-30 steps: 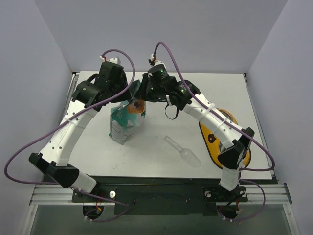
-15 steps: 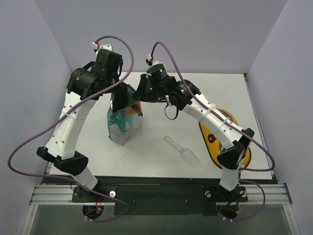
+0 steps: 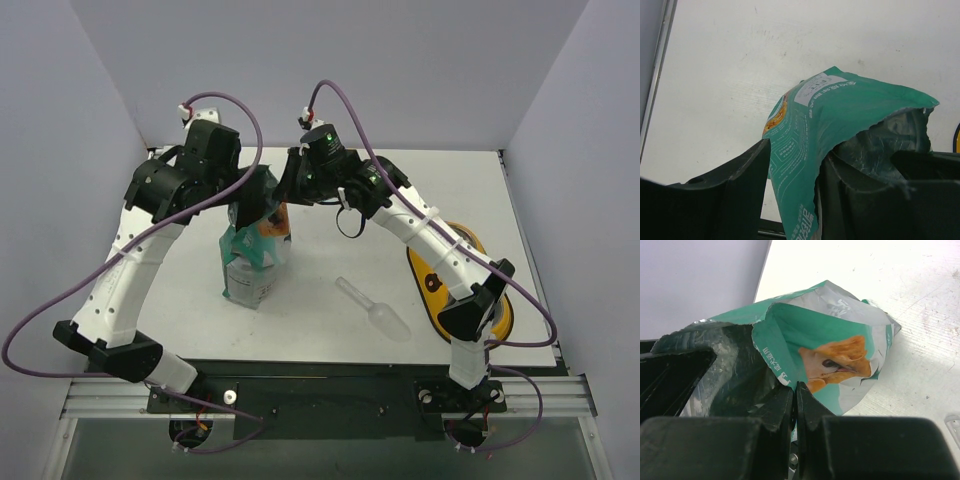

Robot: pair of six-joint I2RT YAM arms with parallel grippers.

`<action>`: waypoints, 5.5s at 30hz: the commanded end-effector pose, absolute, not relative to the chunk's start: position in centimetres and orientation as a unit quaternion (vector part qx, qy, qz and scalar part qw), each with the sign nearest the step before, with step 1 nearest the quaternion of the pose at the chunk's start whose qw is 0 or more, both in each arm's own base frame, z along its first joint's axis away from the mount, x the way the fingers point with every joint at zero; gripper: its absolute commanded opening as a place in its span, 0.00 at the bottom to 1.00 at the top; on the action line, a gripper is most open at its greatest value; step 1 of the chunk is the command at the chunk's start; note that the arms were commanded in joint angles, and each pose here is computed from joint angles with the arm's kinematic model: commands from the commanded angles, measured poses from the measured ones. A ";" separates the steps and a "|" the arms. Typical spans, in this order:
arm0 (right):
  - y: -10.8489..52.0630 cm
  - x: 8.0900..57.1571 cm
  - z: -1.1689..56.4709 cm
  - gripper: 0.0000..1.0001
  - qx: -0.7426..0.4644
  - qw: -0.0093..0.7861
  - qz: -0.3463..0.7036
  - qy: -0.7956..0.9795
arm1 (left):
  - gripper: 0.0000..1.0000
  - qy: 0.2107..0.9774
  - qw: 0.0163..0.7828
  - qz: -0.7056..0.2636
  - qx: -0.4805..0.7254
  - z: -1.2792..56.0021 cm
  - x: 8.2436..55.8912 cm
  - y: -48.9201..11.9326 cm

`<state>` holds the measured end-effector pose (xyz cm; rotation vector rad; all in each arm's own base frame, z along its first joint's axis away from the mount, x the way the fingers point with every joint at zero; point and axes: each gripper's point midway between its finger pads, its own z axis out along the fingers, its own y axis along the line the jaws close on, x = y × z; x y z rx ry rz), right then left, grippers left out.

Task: Serve the pet food

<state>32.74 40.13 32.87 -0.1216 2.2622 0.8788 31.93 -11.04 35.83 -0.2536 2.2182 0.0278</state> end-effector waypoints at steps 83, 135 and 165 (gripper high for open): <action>35.7 28.6 34.8 0.50 -0.037 0.363 0.307 0.879 | 0.00 0.877 0.413 -0.220 -0.113 37.2 31.2 -18.3; 41.0 32.7 39.9 0.00 0.004 0.406 0.387 0.828 | 0.15 0.875 0.456 -0.048 -0.156 39.7 33.4 -9.2; 30.5 26.1 35.7 0.48 -0.139 0.405 0.215 0.878 | 0.00 0.875 0.467 -0.075 -0.106 38.6 31.6 -10.6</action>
